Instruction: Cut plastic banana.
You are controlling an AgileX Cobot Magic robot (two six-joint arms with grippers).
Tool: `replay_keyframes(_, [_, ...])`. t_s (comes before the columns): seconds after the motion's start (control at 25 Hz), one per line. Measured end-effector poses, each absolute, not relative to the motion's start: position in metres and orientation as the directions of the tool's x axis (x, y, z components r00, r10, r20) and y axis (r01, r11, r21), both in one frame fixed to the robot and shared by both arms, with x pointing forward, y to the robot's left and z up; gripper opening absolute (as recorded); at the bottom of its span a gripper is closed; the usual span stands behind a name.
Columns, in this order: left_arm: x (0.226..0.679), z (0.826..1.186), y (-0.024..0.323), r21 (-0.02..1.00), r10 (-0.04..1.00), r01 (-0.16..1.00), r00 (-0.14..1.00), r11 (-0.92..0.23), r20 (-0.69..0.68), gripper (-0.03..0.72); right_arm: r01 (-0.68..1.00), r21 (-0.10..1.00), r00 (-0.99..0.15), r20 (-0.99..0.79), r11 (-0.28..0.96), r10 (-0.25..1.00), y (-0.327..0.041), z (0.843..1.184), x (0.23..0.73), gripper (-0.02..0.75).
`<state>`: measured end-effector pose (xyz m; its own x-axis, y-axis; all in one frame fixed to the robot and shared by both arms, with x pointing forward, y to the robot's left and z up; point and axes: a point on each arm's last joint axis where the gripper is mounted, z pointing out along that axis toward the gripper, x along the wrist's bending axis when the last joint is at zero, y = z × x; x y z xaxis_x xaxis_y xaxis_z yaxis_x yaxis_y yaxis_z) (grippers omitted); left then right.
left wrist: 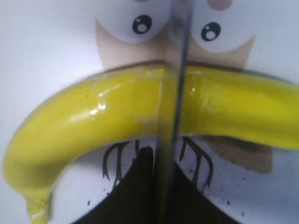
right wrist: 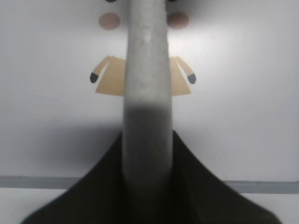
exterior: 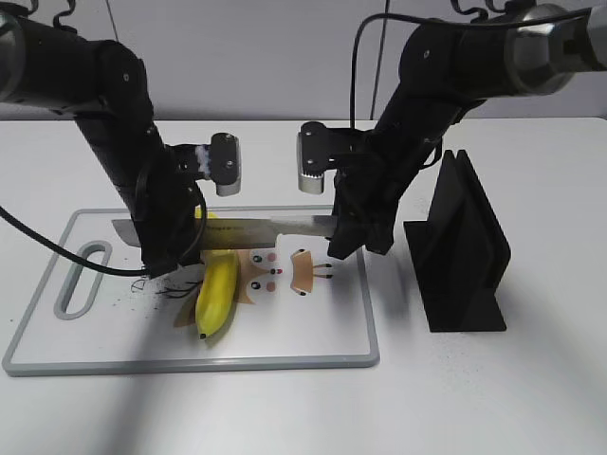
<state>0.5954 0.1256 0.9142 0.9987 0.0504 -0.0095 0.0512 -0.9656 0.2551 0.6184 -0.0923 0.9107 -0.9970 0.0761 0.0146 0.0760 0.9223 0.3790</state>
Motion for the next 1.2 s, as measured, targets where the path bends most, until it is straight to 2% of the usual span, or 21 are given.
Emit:
replay_keyframes(0.56, [0.558, 1.025, 0.143, 0.275, -0.020, -0.045, 0.995, -0.960, 0.094, -0.001, -0.014, 0.468, -0.993, -0.111, 0.883, 0.044, -0.098, 1.014, 0.594, 0.162])
replay_keyframes(0.8, [0.545, 1.056, 0.148, 0.295, -0.020, -0.068, 0.986, -0.953, 0.163, -0.001, -0.025, 0.468, -0.992, -0.121, 0.883, 0.036, -0.099, 1.020, 0.591, 0.162])
replay_keyframes(1.2, [0.542, 1.062, 0.150, 0.298, -0.021, -0.074, 0.984, -0.952, 0.178, -0.001, -0.029, 0.462, -0.992, -0.125, 0.886, 0.032, -0.099, 1.020, 0.591, 0.162])
